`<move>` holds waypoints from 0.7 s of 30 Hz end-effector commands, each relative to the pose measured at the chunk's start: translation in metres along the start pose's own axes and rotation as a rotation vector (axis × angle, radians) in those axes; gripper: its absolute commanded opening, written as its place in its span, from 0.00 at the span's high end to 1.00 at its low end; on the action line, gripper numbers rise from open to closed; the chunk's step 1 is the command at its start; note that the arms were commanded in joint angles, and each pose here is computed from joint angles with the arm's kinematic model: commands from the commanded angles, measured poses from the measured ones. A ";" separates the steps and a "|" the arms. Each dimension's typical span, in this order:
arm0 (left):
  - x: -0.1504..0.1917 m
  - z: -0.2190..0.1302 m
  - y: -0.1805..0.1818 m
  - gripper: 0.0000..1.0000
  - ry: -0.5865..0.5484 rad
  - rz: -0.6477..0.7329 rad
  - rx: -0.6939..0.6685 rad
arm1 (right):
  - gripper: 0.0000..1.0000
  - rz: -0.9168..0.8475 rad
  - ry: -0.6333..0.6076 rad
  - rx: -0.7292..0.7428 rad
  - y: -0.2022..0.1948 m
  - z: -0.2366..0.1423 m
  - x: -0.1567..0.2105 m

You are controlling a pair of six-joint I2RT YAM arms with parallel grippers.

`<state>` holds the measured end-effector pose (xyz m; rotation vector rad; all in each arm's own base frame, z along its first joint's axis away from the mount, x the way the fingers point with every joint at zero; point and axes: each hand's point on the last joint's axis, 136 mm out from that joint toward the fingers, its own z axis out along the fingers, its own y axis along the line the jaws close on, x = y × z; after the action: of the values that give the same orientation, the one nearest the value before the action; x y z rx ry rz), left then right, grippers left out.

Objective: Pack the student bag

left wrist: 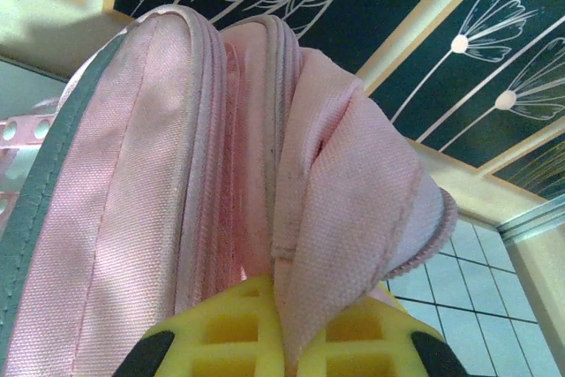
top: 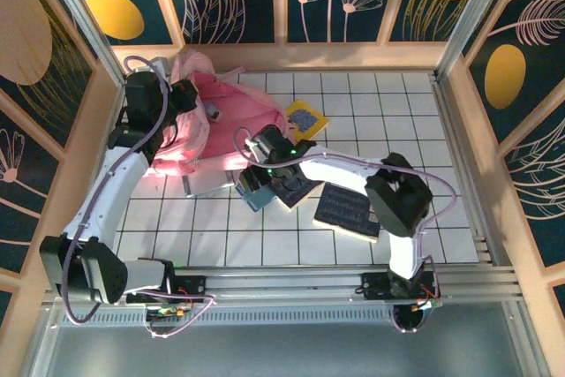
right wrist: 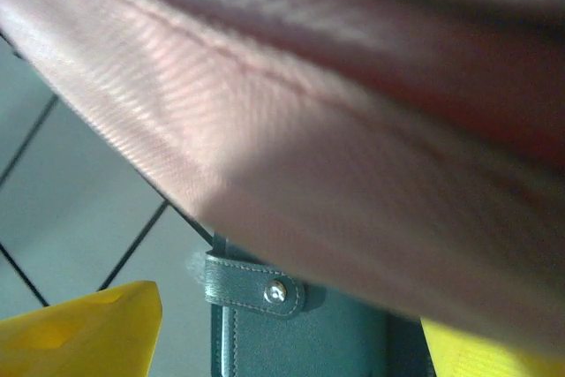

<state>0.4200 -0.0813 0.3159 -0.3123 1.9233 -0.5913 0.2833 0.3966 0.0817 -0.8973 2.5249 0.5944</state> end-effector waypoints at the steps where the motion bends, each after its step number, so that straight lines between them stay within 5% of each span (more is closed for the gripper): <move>1: -0.037 -0.019 -0.026 1.00 -0.175 0.009 0.119 | 0.21 -0.032 0.100 0.077 -0.012 0.003 0.006; 18: -0.015 -0.013 -0.017 1.00 -0.167 -0.030 0.151 | 0.13 -0.071 0.291 0.081 0.005 0.035 0.050; 21: -0.015 -0.013 -0.017 1.00 -0.166 -0.029 0.152 | 0.06 -0.088 0.314 0.097 0.006 0.041 0.057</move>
<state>0.4126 -0.0903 0.2979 -0.3045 1.8656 -0.6919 0.2591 0.3958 0.0333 -1.0843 2.6986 0.3800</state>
